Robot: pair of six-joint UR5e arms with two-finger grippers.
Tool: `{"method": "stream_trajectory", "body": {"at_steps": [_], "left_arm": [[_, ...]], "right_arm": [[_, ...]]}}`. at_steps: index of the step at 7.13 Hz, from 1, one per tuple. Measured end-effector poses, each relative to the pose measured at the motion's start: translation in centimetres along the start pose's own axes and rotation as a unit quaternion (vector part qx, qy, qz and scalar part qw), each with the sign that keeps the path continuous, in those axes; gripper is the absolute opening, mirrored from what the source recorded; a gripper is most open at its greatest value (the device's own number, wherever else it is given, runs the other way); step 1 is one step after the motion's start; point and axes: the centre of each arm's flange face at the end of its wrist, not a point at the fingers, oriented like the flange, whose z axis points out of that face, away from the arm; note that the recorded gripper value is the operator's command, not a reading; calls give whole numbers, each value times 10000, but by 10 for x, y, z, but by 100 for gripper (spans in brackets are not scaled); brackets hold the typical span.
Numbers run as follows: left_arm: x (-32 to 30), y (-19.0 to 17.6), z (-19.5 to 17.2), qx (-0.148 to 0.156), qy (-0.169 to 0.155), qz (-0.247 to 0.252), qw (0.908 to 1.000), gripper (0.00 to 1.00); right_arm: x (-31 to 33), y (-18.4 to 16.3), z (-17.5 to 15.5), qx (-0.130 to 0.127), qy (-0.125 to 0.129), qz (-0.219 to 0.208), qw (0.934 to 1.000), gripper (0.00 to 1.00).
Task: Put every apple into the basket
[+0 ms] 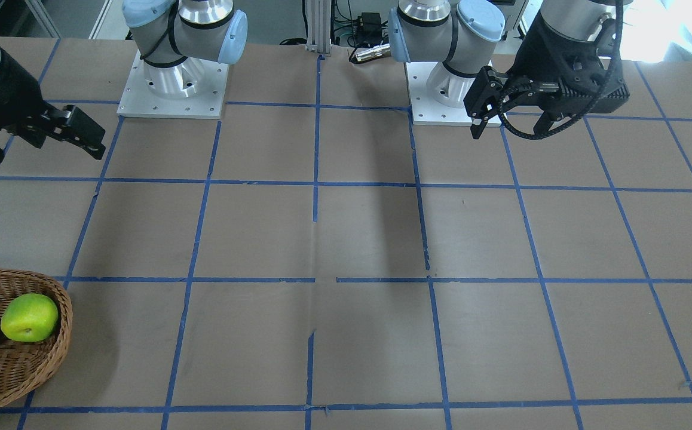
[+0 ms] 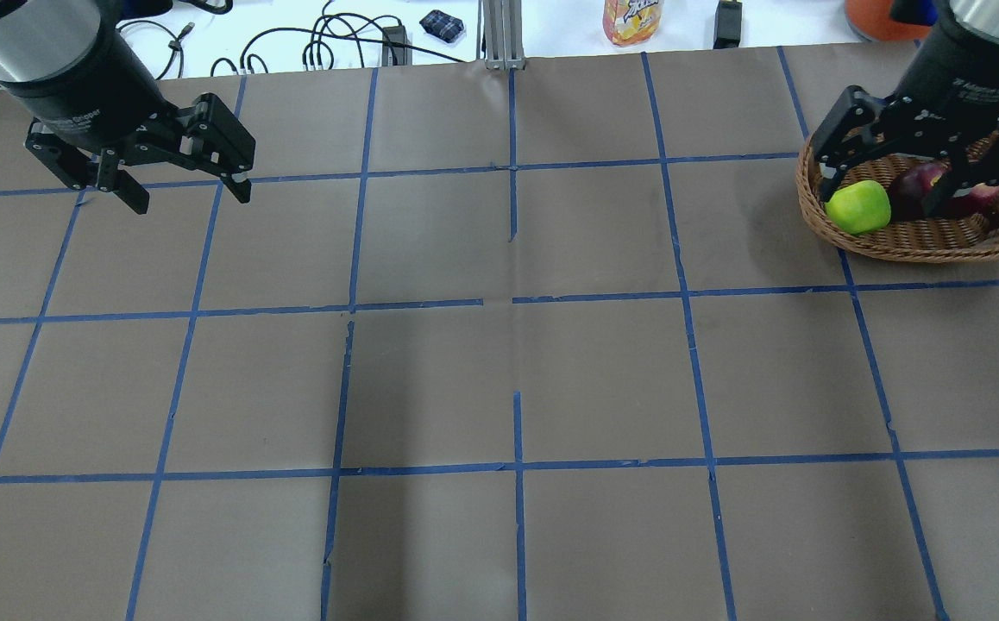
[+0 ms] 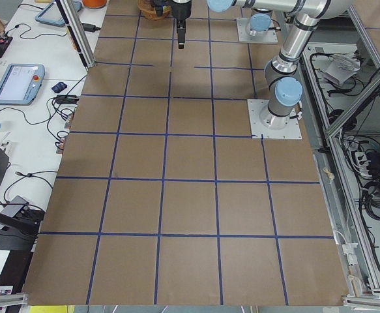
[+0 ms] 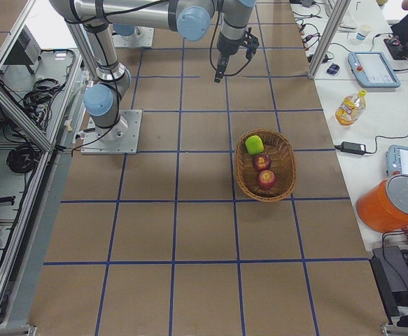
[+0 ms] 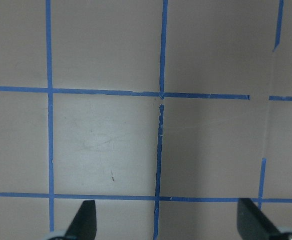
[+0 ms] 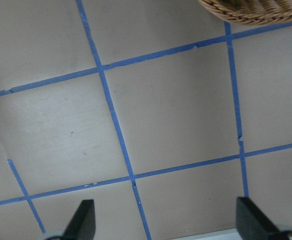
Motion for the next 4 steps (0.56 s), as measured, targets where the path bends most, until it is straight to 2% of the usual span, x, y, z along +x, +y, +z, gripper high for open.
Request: {"method": "stream_trajectory", "body": {"at_steps": [4], "left_arm": [[1,-1,2,-34,9,8,10000,100]], "right_arm": [[-62,25,10,168,112,-282,9994,100]]}}
